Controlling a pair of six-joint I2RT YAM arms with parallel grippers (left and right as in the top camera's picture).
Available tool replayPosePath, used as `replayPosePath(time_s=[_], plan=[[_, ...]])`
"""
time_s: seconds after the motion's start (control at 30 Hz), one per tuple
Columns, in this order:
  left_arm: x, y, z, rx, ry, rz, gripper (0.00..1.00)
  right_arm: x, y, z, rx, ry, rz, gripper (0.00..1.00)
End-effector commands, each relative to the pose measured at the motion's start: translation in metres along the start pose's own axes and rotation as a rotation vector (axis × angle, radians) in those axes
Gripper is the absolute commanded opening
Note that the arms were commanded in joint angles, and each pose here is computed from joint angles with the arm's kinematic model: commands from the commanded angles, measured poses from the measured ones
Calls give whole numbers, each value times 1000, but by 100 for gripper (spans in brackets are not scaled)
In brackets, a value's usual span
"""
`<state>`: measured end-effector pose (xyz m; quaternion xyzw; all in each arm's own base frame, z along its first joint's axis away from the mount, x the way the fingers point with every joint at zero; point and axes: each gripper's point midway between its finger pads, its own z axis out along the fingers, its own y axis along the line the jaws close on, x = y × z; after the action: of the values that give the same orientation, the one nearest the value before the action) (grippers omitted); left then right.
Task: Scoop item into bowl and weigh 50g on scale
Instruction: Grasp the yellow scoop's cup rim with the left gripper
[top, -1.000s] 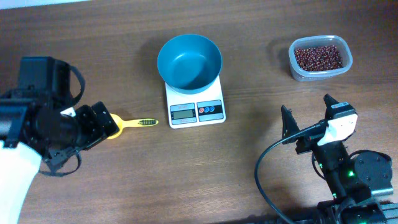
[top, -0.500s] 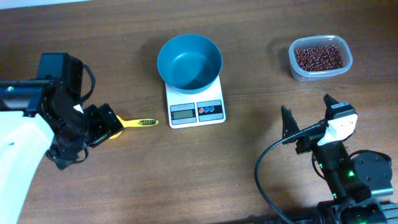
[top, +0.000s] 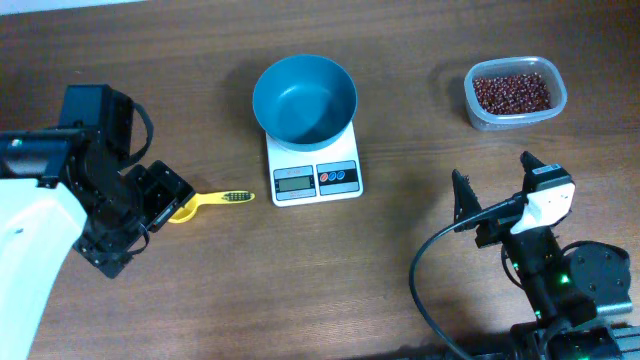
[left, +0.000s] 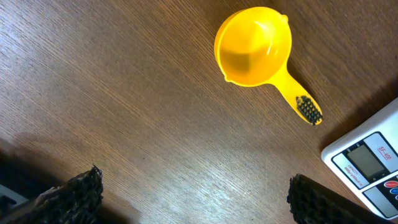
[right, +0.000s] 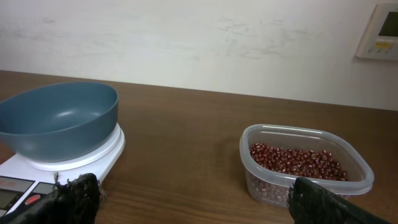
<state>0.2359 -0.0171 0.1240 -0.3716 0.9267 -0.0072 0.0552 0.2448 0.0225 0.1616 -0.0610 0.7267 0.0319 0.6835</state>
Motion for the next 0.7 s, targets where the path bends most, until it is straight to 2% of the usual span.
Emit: replayPosePath(time_s=[0.0, 0.1, 0.27, 0.67], plan=[[0, 6, 4, -34, -7, -21, 99, 3, 1, 0, -3, 4, 1, 99], [1, 25, 17, -119, -29, -64, 99, 3, 1, 0, -3, 4, 1, 99], [15, 39, 47, -157, 1, -60, 99, 3, 1, 0, -3, 4, 1, 99], [5, 26, 63, -89, -55, -97, 100, 3, 1, 0, -3, 4, 1, 99]])
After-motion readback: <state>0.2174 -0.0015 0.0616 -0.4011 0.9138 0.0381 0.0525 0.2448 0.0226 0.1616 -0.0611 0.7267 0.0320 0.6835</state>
